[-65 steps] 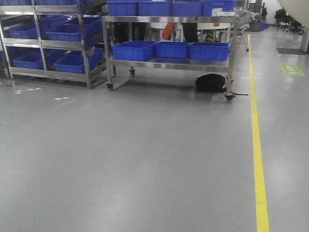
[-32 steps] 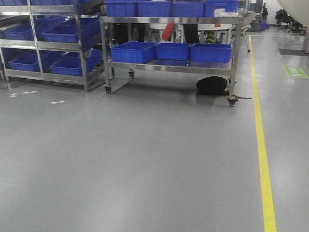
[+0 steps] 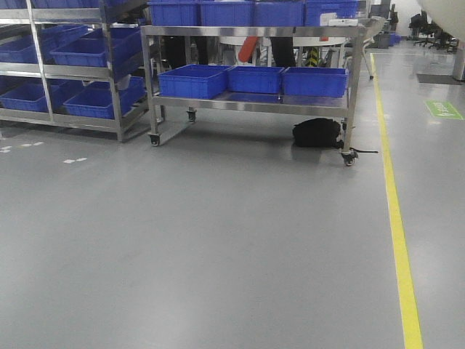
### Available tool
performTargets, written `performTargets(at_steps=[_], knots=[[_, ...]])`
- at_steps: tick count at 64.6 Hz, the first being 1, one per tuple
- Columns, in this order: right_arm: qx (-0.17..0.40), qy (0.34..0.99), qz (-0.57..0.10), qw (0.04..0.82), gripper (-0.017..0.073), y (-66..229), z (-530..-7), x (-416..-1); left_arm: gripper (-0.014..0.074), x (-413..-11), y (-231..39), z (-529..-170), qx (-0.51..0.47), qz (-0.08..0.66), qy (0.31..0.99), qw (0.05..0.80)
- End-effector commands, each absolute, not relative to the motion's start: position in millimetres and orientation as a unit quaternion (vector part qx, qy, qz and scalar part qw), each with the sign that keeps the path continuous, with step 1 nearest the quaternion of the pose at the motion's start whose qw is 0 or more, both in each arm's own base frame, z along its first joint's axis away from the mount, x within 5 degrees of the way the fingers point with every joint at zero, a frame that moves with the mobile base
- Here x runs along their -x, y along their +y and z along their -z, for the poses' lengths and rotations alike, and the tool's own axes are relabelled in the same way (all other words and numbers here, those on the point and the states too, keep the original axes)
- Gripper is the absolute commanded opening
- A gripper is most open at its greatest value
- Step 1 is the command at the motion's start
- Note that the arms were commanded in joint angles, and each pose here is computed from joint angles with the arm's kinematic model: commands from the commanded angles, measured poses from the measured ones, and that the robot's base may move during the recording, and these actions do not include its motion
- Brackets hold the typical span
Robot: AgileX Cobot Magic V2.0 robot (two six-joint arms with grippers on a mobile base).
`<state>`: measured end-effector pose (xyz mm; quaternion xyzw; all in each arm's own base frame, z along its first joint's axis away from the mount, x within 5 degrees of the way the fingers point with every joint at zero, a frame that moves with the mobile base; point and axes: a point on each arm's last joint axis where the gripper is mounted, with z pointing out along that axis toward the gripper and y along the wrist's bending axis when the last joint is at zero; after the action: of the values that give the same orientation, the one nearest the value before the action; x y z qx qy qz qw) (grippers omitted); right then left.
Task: Move white bin to right shelf second layer
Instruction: 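Drive forward past the crate cart carrying the bin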
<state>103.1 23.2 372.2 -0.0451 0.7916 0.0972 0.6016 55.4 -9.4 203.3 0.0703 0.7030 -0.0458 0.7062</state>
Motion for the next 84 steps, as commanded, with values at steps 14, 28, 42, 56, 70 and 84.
performTargets(at_steps=[14,28,42,56,70,84], knots=[[0.044,0.751,-0.102,0.65,0.0048,23.2,-390.9,-104.7,0.0085,-55.7,-9.2,-199.4,-0.064,0.05,0.681,0.728],[0.044,0.751,-0.102,0.65,0.0048,23.2,-390.9,-104.7,0.0085,-55.7,-9.2,-199.4,-0.064,0.05,0.681,0.728],[0.044,0.751,-0.102,0.65,0.0048,23.2,-390.9,-104.7,0.0085,-55.7,-9.2,-199.4,-0.064,0.05,0.681,0.728],[0.044,0.751,-0.102,0.65,0.0048,23.2,-390.9,-104.7,0.0085,-55.7,-9.2,-199.4,-0.064,0.05,0.681,0.728],[0.044,0.751,-0.102,0.65,0.0048,23.2,-390.9,-104.7,0.0085,-55.7,-9.2,-199.4,-0.064,0.05,0.681,0.728],[0.044,0.751,-0.102,0.65,0.0048,23.2,-390.9,-104.7,0.0085,-55.7,-9.2,-199.4,-0.064,0.05,0.681,0.728]])
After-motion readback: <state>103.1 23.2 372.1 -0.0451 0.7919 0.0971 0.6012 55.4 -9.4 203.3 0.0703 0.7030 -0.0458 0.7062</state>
